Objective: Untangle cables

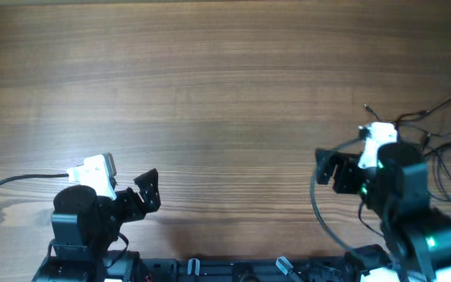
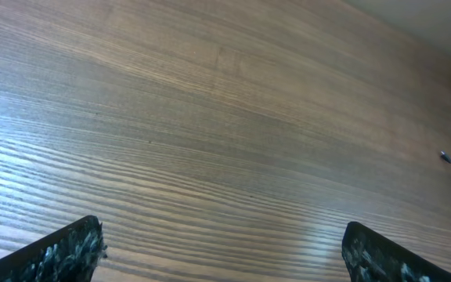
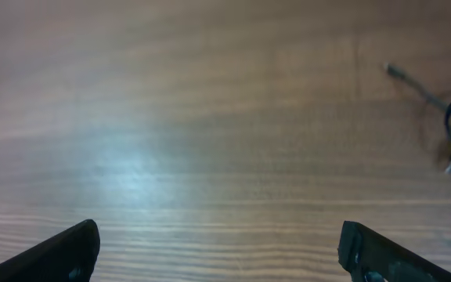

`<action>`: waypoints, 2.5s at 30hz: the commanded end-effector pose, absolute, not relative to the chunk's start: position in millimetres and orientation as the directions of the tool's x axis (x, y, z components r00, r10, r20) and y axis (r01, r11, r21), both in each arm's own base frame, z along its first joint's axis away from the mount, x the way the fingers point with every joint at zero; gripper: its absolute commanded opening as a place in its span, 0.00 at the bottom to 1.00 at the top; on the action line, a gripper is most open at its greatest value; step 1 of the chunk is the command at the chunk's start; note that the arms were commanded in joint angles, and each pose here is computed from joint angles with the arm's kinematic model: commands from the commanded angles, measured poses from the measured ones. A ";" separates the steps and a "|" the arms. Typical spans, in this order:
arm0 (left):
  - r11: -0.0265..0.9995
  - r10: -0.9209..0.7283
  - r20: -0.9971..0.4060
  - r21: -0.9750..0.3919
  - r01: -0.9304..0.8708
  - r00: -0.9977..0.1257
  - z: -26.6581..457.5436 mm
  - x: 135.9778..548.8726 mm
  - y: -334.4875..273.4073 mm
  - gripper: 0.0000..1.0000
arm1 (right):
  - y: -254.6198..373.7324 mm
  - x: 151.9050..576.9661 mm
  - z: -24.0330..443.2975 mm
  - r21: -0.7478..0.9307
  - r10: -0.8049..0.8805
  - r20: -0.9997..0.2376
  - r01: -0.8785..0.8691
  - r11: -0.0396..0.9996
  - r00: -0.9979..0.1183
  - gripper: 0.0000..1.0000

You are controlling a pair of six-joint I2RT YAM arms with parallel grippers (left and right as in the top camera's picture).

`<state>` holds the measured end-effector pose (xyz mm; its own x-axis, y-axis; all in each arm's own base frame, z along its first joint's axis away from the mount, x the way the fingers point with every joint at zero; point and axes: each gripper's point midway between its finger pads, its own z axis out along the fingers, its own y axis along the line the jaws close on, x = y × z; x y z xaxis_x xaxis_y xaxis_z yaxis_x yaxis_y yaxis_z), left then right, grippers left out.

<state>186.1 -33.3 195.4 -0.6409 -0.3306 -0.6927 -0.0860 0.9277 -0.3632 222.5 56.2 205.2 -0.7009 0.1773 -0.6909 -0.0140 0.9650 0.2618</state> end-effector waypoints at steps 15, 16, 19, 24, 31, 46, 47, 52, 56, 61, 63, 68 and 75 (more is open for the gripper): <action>0.934 -0.317 -0.696 -0.347 -0.085 -0.644 191.8 185.7 -31.7 1.00 | 22.5 186.7 285.6 0.207 0.186 -0.928 -0.034 0.978 -0.322 1.00; 0.934 -0.317 -0.696 -0.347 -0.085 -0.644 191.8 185.7 -31.7 1.00 | 22.2 185.6 289.2 0.207 0.186 -0.938 -0.042 0.977 -0.292 1.00; 0.934 -0.317 -0.696 -0.347 -0.085 -0.644 191.8 185.7 -31.7 1.00 | 21.3 189.6 282.8 0.229 0.213 -0.948 -0.043 0.972 -0.234 1.00; 0.934 -0.317 -0.696 -0.347 -0.085 -0.644 191.8 185.7 -31.7 1.00 | 30.1 198.7 247.5 0.261 0.245 -0.959 -0.106 0.960 -0.143 1.00; 0.934 -0.317 -0.696 -0.347 -0.085 -0.644 191.8 185.7 -31.7 1.00 | 25.7 221.3 231.6 0.267 0.264 -0.964 -0.092 0.959 -0.044 1.00; 0.934 -0.317 -0.696 -0.347 -0.084 -0.644 191.8 185.7 -31.7 1.00 | 20.9 244.4 198.8 0.213 0.219 -0.972 -0.071 0.974 0.084 1.00; 0.934 -0.317 -0.696 -0.347 -0.085 -0.644 191.8 185.7 -31.7 1.00 | 20.9 245.0 191.9 0.192 0.196 -0.979 -0.064 0.979 0.058 1.00; 0.934 -0.317 -0.696 -0.347 -0.085 -0.644 191.8 185.7 -31.7 1.00 | 28.3 245.0 178.5 -0.034 -0.032 -0.999 -0.093 0.995 0.018 1.00; 0.934 -0.317 -0.696 -0.347 -0.085 -0.644 191.8 185.7 -31.7 1.00 | 28.1 245.0 178.4 -0.073 -0.071 -0.997 -0.092 0.993 0.021 1.00; 0.934 -0.317 -0.696 -0.347 -0.085 -0.644 191.8 185.7 -31.7 1.00 | 32.7 244.5 178.1 -0.075 -0.073 -0.997 -0.118 0.990 0.022 1.00; 0.934 -0.317 -0.696 -0.347 -0.085 -0.644 191.8 185.7 -31.7 1.00 | 32.6 244.5 178.3 -0.075 -0.073 -0.997 -0.118 0.990 0.023 1.00; 0.934 -0.317 -0.696 -0.347 -0.085 -0.644 191.8 185.7 -31.7 1.00 | 32.6 244.5 178.2 -0.075 -0.073 -0.997 -0.118 0.990 0.023 1.00; 0.934 -0.317 -0.696 -0.347 -0.085 -0.644 191.8 185.7 -31.7 1.00 | 32.6 244.6 178.1 -0.075 -0.073 -0.997 -0.118 0.990 0.022 1.00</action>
